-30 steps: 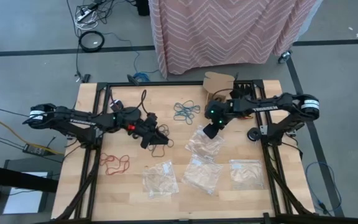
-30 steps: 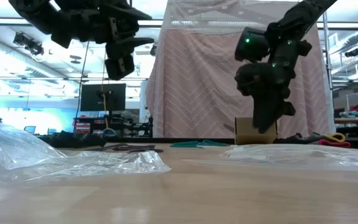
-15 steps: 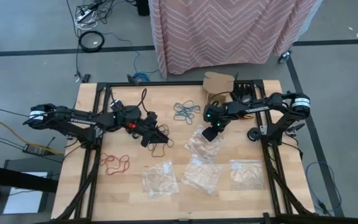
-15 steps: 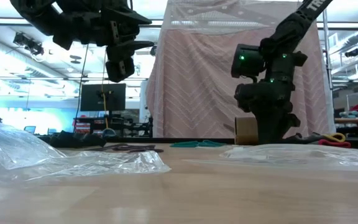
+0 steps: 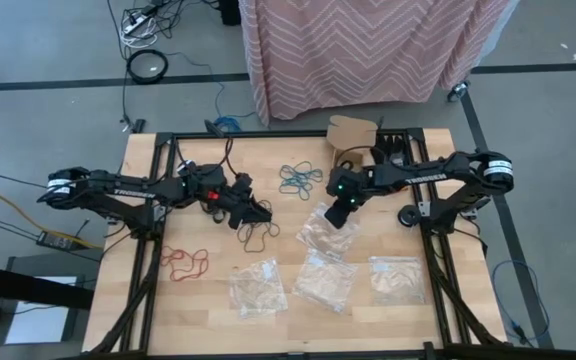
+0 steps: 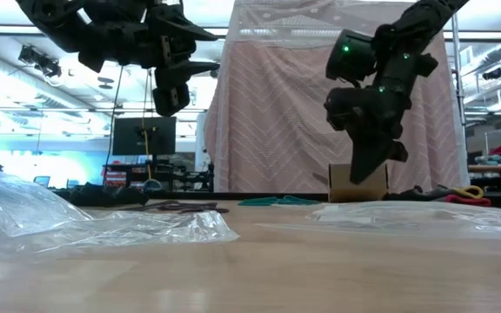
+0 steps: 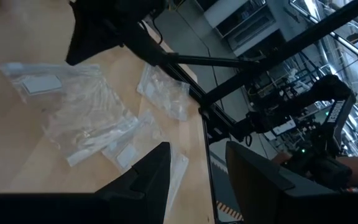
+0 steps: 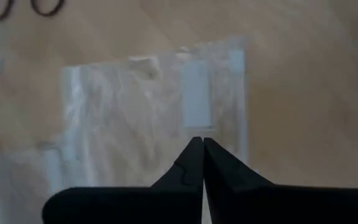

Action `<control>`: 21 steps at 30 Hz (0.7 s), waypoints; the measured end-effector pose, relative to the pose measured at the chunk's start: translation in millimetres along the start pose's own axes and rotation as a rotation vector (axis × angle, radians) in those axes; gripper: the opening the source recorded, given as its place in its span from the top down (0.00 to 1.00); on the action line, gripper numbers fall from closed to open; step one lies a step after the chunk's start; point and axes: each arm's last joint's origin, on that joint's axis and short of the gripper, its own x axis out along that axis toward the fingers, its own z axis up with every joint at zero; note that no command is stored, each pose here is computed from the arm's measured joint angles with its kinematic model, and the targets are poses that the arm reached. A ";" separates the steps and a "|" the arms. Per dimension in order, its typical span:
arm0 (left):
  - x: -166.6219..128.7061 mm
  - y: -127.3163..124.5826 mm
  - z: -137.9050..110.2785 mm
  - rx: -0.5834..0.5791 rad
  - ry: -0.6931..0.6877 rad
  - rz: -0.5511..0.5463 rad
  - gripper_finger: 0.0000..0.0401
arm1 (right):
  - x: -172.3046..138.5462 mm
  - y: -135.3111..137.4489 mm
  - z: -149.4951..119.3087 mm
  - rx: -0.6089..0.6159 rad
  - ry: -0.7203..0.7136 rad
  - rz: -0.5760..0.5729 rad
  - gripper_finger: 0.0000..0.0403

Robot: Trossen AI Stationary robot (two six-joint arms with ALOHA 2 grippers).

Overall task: Sort rubber bands
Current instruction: Open the top transparent zip bag

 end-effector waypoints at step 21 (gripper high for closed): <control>0.0 0.2 -1.4 0.014 0.028 -0.013 0.59 | 16.5 -18.2 -5.7 -0.009 0.042 0.010 0.44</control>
